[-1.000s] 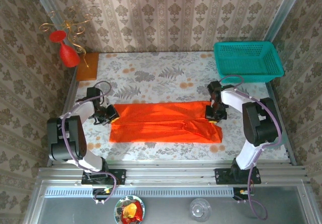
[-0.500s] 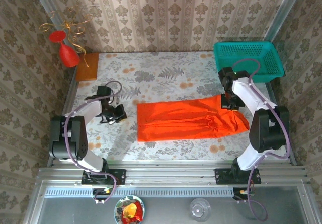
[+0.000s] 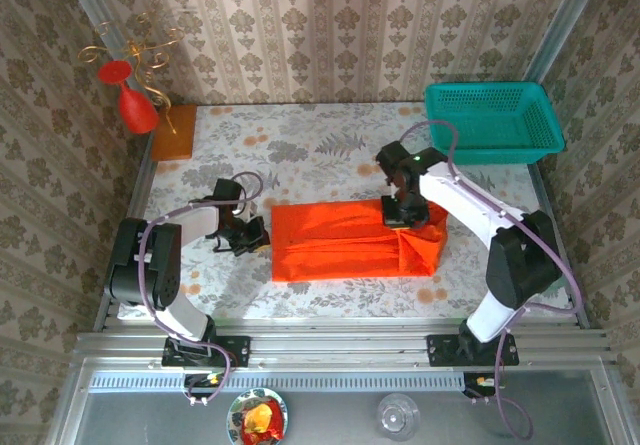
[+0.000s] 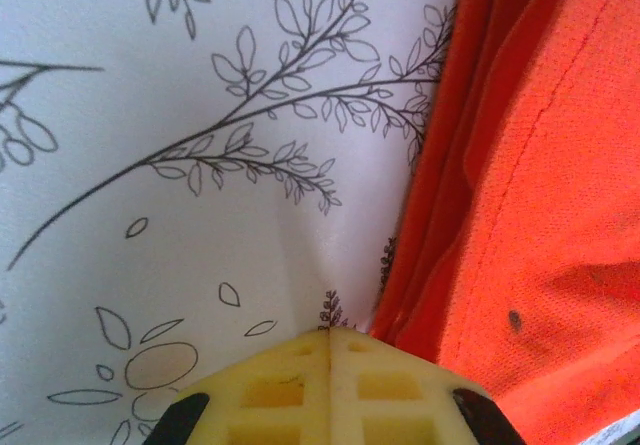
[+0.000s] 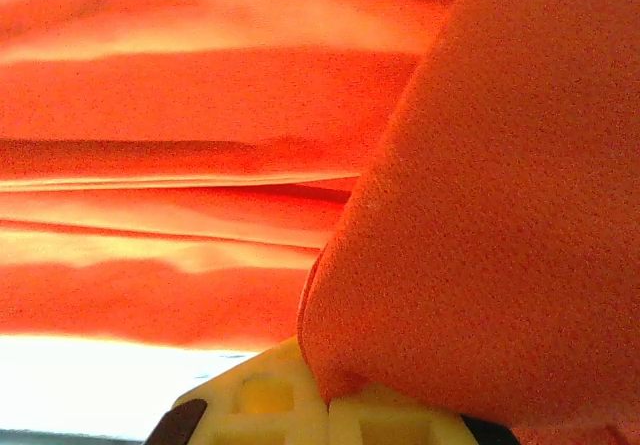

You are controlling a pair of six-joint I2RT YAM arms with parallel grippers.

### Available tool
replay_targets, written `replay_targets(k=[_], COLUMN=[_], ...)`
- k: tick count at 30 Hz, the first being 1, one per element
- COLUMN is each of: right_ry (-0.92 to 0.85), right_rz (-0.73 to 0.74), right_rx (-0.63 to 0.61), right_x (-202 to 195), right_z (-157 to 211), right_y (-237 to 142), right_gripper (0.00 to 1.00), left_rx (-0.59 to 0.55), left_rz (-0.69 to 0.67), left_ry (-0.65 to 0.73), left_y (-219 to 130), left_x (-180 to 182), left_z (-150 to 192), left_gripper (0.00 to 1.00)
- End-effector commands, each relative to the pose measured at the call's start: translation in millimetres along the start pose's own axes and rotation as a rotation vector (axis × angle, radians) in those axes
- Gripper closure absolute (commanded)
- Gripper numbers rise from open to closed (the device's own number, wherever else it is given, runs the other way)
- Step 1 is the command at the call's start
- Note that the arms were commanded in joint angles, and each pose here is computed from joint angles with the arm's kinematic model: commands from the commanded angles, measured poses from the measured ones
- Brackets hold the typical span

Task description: Fold the inside-out t-shirt

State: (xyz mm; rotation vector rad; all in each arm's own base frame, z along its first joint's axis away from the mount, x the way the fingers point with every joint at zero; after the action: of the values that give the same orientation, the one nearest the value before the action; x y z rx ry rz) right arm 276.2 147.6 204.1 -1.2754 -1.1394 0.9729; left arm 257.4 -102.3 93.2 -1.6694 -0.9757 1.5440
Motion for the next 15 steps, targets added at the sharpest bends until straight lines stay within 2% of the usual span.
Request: replay_targets(k=[1, 8, 15], right_ry=[-0.013, -0.112, -0.148], right_rz=[-0.117, -0.181, -0.243], right_rx=[0.062, 0.121, 0.122], right_x=[39, 106, 159], right_z=[6, 20, 23], right_y=[4, 13, 22], right_gripper=[1.00, 1.00, 1.00], left_rx=[0.047, 0.052, 0.053], left_rz=[0.039, 0.051, 0.044], left_ry=[0.012, 0.023, 0.035], left_y=[22, 32, 38], left_x=[-5, -10, -14], left_z=[12, 19, 23], left_gripper=[1.00, 1.00, 1.00])
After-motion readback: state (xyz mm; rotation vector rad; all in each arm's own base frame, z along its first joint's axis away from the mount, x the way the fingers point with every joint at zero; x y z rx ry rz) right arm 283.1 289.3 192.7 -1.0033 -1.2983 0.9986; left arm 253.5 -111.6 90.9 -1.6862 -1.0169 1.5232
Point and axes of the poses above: each hand's point on the last joint's axis, 136 mm out from that joint toward the fingers, its own y axis out along the fingers, its own x axis along the line the jaws close on, z = x × y, the point moved 9 cm from there along -y, back along the fingers, and after that the axes turned 12 degrees about y, right-handed, at the moved point
